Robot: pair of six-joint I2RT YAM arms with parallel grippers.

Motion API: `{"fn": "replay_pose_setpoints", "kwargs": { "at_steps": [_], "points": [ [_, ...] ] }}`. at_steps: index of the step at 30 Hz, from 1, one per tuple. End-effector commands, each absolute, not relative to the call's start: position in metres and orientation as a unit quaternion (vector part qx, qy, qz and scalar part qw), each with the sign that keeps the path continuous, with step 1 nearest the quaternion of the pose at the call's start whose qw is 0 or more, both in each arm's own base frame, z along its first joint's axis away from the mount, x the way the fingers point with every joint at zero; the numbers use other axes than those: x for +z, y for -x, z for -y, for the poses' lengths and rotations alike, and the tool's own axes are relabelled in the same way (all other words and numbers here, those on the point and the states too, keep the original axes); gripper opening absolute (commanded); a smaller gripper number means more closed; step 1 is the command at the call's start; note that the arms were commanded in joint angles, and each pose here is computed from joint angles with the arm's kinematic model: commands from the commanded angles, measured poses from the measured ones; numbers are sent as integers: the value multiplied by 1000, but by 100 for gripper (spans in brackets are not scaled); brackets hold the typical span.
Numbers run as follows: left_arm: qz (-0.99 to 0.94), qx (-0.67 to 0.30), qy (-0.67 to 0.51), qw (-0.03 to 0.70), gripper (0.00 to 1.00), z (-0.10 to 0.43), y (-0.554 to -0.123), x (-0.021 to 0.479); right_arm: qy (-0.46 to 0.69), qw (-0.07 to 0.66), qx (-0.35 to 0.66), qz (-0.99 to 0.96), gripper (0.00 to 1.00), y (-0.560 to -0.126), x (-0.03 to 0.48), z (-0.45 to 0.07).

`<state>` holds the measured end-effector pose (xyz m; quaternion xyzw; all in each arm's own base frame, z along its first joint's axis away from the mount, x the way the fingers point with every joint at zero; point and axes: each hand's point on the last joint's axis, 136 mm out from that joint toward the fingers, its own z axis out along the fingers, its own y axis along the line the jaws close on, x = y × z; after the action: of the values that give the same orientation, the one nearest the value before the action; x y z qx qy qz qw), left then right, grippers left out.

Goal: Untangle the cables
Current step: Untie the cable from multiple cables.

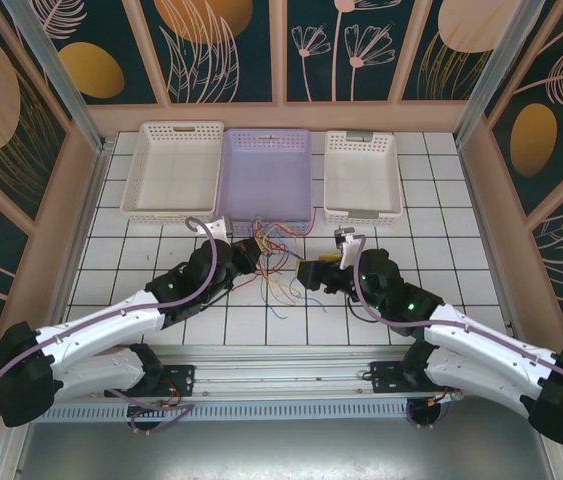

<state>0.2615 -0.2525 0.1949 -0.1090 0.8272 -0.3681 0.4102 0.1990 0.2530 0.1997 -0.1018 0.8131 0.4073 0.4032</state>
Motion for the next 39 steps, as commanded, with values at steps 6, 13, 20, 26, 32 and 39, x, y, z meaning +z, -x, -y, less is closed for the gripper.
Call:
{"fn": "replay_pose_setpoints", "kwargs": {
  "at_steps": [6, 13, 20, 26, 32, 39],
  "points": [
    [-809, -393, 85, 430, 0, 260, -261, 227, 84, 414, 426, -800, 72, -214, 227, -243],
    [-802, -400, 85, 436, 0, 258, -260, 236, 85, 379, 421, -820, 64, -226, 198, -237],
    [-799, -408, 76, 436, 0, 261, -258, 240, 82, 412, 434, -797, 60, -239, 217, -232],
    [-795, -413, 79, 438, 0, 261, -258, 242, 100, 384, 479, -783, 55, -238, 212, -251],
    [-789, -417, 79, 445, 0, 259, -258, 249, 105, 349, 488, -793, 52, -231, 175, -257],
    [-787, -427, 76, 439, 0, 264, -257, 250, 115, 350, 491, -790, 51, -233, 164, -262]
  ]
}}
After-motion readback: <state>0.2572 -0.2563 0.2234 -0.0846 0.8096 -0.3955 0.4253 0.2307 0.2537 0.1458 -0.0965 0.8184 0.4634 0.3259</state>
